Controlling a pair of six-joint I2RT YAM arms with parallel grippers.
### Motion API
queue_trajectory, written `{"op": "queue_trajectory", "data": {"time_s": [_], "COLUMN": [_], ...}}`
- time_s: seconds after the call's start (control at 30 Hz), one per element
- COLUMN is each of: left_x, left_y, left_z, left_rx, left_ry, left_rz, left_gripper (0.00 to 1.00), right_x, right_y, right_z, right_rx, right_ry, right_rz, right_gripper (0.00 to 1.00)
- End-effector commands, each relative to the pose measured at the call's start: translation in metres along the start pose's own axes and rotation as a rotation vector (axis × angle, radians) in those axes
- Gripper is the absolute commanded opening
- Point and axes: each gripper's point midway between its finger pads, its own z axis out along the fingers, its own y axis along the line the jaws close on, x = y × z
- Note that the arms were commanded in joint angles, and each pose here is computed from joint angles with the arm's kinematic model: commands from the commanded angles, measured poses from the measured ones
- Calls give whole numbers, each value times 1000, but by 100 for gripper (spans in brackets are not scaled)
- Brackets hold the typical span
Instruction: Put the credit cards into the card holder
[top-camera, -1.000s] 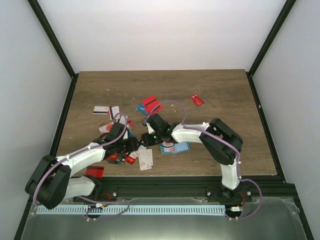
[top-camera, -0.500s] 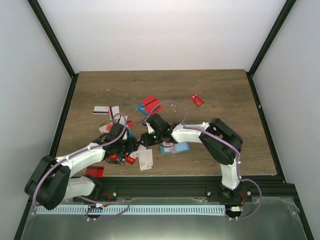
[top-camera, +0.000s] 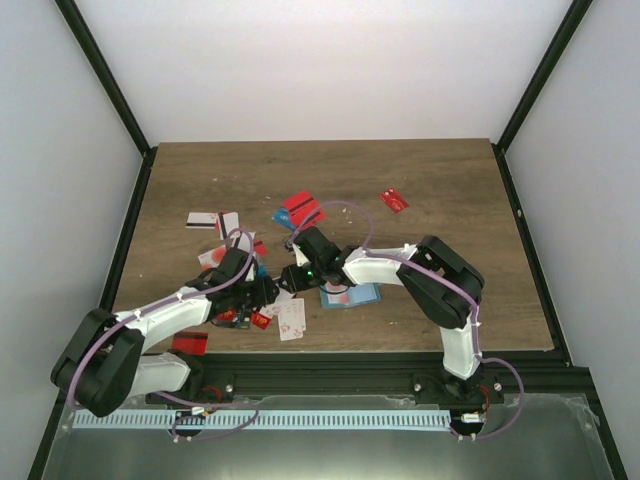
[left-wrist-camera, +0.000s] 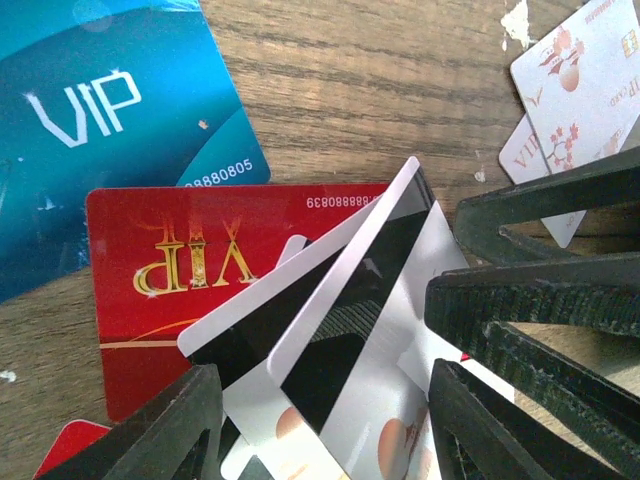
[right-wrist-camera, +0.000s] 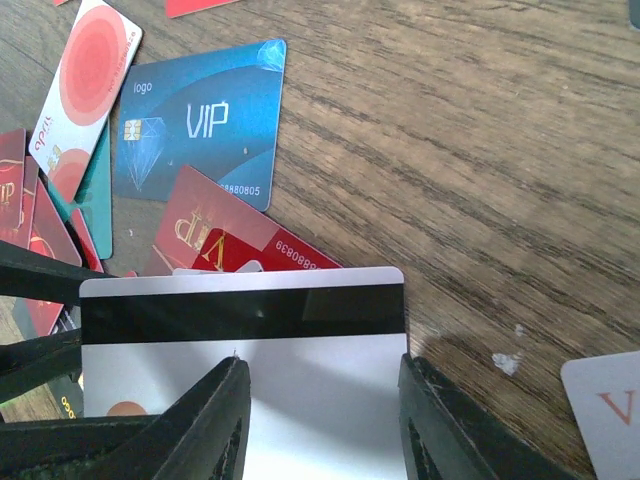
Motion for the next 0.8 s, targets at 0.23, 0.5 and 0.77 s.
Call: {"op": "queue_trajectory", "data": {"time_s": [0.23, 0.5, 0.77], "left_x": [-7, -9, -16], "left_y": [-23, -19, -20], "left_z": [4, 2, -1], "left_rx": [122, 104, 108], "left_ry": [-28, -51, -90], "left_rz": [-3, -10, -12], "left_gripper": [49, 49, 24], "right_x": [36, 40, 39], "right_y": [-22, -25, -24], "right_z": [15, 16, 15], "right_rx": [55, 60, 58], "right_ry": [118, 127, 125], "right_rz": [26, 29, 28], "right_gripper": [43, 43, 43]}}
